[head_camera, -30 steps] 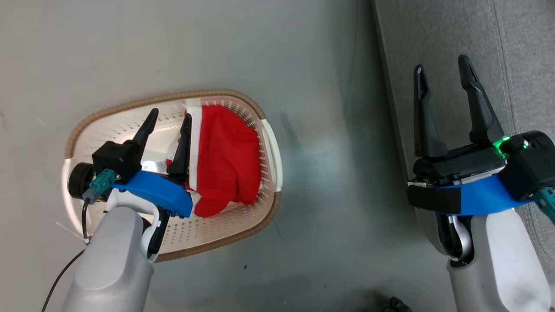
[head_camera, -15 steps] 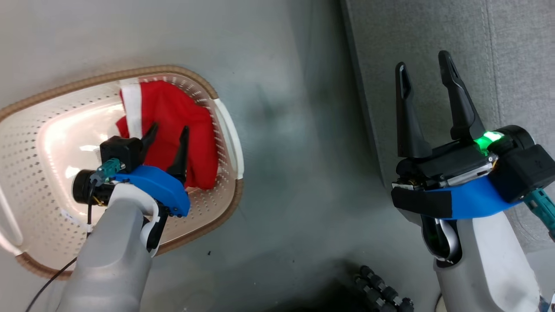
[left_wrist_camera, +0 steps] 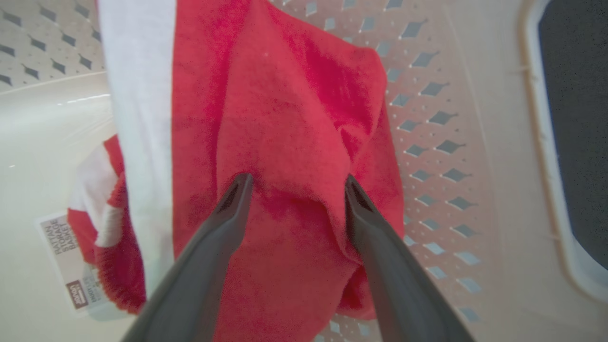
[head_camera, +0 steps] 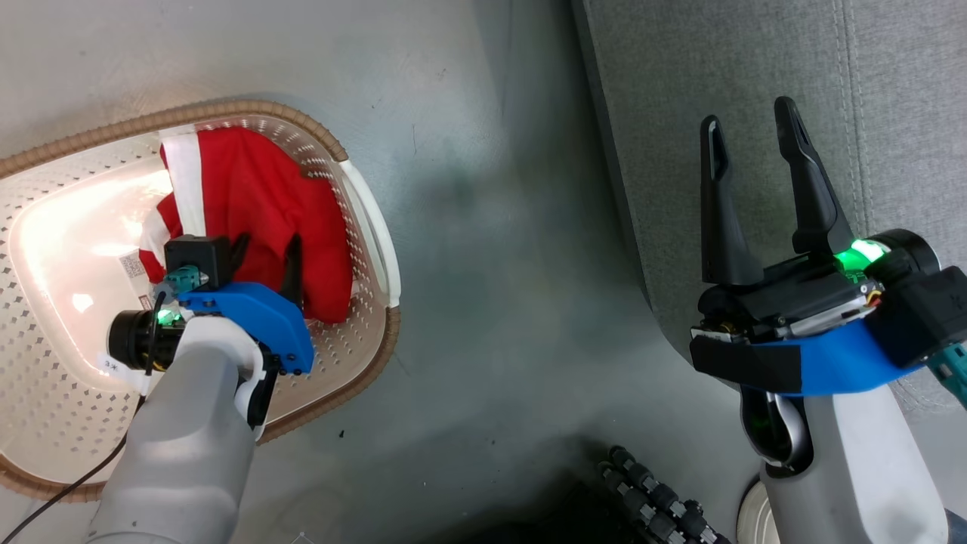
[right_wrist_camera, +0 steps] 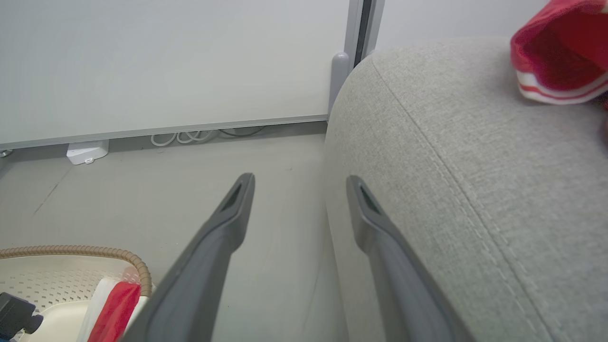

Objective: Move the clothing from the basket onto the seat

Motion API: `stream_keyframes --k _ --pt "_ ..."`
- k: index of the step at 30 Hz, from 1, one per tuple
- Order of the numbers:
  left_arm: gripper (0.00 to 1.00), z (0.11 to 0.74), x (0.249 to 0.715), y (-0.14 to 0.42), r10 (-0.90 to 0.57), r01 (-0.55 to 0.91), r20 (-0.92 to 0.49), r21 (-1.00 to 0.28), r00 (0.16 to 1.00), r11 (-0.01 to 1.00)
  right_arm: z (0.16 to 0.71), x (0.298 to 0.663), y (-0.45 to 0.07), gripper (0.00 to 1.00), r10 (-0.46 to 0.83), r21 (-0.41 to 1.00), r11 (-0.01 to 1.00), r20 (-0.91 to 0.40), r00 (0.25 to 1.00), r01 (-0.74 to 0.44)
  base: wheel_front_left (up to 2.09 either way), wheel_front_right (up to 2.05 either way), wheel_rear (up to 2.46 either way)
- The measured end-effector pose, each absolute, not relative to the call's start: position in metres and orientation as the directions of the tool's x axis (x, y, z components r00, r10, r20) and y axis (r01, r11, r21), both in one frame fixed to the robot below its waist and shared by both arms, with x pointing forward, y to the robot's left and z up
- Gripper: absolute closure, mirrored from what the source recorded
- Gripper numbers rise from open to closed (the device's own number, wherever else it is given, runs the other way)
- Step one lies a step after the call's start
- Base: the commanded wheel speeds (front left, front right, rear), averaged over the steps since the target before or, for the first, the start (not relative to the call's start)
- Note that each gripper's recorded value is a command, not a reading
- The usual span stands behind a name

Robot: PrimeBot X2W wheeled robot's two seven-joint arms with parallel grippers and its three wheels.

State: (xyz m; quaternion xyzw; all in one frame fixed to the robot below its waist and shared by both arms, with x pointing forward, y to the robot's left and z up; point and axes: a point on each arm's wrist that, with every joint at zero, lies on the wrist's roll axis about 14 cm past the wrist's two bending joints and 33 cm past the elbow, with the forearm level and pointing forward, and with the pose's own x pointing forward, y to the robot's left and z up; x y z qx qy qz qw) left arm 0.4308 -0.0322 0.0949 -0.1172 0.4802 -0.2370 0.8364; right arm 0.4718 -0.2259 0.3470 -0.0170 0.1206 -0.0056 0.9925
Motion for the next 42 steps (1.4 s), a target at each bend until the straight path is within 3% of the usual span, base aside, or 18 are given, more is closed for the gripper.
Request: stream_keyframes --k 7,8,10,11,30,42 --pt "0.01 0.091 0.428 -0.035 -0.514 0.277 -0.756 -0.434 0.405 0.857 0.344 0.471 -0.223 0.0 -0.011 -0.027 1.0 -0.242 0.97 0.005 0.0 0.0 0.0" --pt "0.34 0.091 0.428 -0.036 -0.516 0.278 -0.756 -0.436 0.403 0.856 0.343 0.471 -0.223 0.0 -0.011 -0.024 1.0 -0.244 0.97 0.005 0.0 0.0 0.0" --pt "0.82 0.091 0.427 -0.036 -0.518 0.28 -0.756 -0.437 0.4 0.854 0.342 0.471 -0.222 0.0 -0.009 -0.021 1.0 -0.245 0.969 0.004 0.0 0.0 0.0" --pt "1.0 0.091 0.427 -0.036 -0.52 0.282 -0.756 -0.439 0.397 0.853 0.342 0.471 -0.222 0.0 -0.007 -0.019 1.0 -0.246 0.969 0.003 0.0 0.0 0.0" --pt "1.0 0.095 0.432 -0.038 -0.535 0.301 -0.749 -0.445 0.392 0.844 0.345 0.476 -0.218 0.0 0.005 -0.017 1.0 -0.234 0.972 -0.01 0.0 0.0 0.0" --pt "1.0 0.141 0.445 -0.028 -0.533 0.339 -0.709 -0.414 0.461 0.845 0.372 0.483 -0.209 0.0 0.034 -0.019 0.999 -0.175 0.984 -0.038 0.0 0.0 0.0"
